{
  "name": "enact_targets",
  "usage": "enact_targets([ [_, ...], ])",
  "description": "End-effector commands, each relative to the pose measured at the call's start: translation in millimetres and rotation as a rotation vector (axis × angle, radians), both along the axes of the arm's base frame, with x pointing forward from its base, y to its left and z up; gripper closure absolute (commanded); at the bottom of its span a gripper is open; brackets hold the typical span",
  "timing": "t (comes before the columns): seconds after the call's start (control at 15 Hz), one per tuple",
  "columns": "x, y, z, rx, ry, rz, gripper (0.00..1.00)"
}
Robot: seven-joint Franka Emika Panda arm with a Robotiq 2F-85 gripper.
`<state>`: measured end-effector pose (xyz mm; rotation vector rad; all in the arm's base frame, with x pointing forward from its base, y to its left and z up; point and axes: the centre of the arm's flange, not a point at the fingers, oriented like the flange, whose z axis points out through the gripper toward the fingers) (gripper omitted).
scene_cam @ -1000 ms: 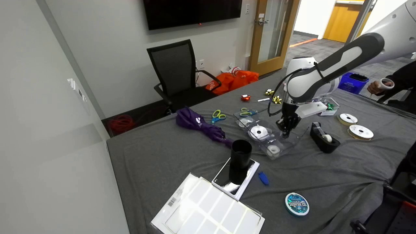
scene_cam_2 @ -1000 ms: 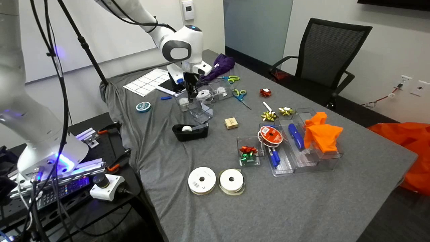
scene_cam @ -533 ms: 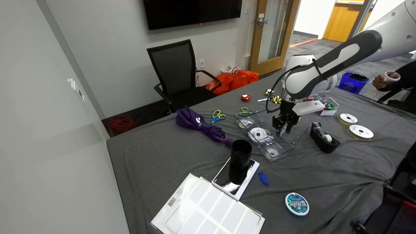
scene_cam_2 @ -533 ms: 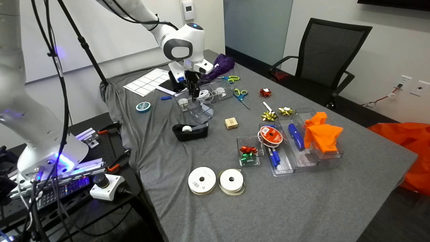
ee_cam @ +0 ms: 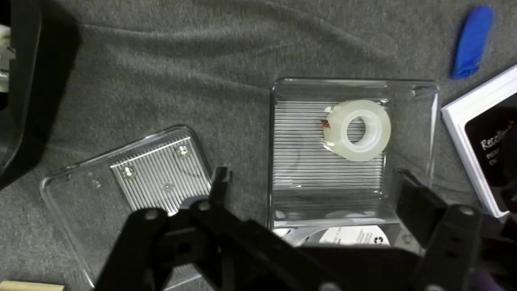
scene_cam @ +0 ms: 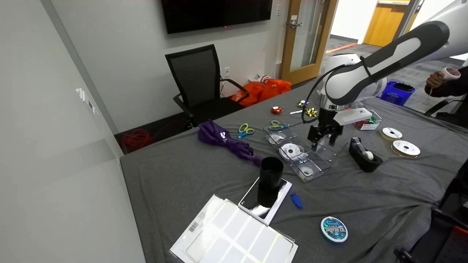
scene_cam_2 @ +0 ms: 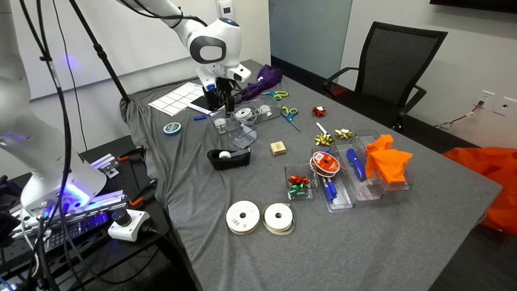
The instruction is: Pick up the clear storage container with three square compartments and move it a little forward on the table
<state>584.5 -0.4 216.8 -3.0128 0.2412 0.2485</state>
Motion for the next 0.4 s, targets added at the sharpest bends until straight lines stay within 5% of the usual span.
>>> enact_targets([
  [0.0, -28, 5, 30, -0.005, 0.007, 0.046, 0.0],
  [0.33, -56, 4, 48, -0.038, -0.003, 0.083, 0.0],
])
